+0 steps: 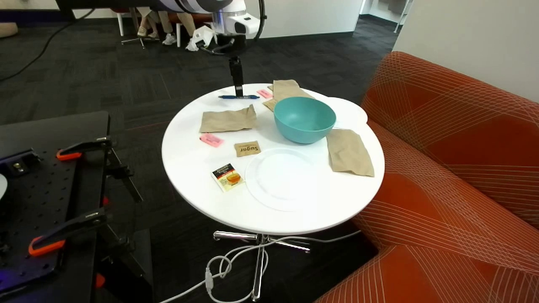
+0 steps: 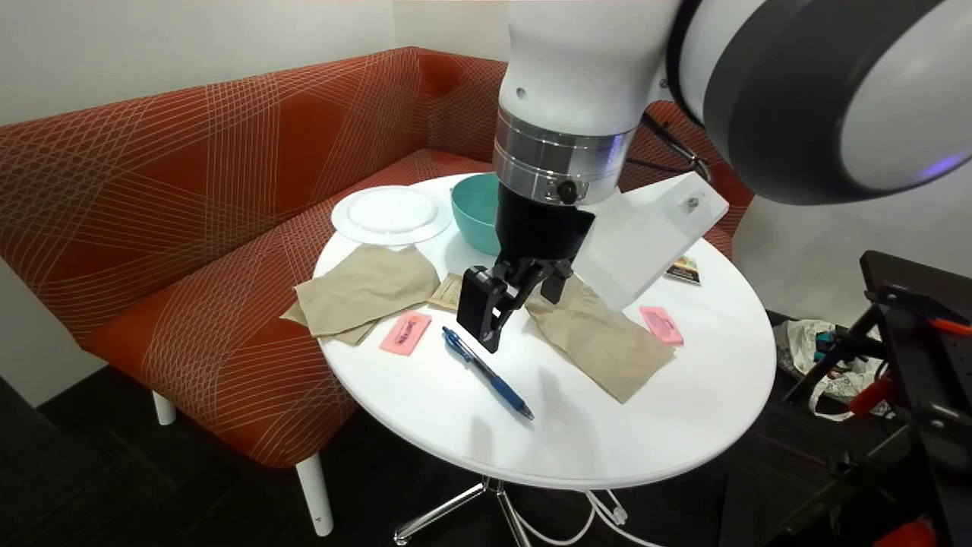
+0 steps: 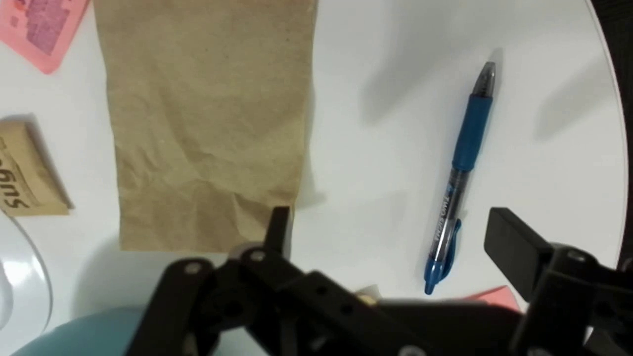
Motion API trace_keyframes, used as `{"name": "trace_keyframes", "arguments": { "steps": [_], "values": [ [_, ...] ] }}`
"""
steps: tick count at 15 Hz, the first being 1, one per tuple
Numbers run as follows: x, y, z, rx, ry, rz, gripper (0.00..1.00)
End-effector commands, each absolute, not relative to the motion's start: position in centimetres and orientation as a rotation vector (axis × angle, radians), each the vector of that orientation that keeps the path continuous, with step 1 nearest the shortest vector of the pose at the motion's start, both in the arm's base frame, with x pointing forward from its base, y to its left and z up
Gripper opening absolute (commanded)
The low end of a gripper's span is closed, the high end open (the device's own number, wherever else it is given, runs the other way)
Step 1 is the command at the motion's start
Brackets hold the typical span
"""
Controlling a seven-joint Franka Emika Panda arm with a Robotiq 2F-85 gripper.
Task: Put the pen on the table
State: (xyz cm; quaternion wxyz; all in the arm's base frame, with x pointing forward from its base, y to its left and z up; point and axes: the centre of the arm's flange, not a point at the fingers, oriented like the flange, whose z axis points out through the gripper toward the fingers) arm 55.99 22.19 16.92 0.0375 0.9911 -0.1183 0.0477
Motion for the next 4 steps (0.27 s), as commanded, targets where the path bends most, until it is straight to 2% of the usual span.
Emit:
{"name": "trace_keyframes", "arguments": {
  "steps": [1, 4],
  "values": [
    [55.81, 22.06, 17.81, 3.059, -0.345, 0.167, 1.00],
    [56.02, 22.20, 16.99, 3.043, -0.365, 0.148, 1.00]
  ]
}}
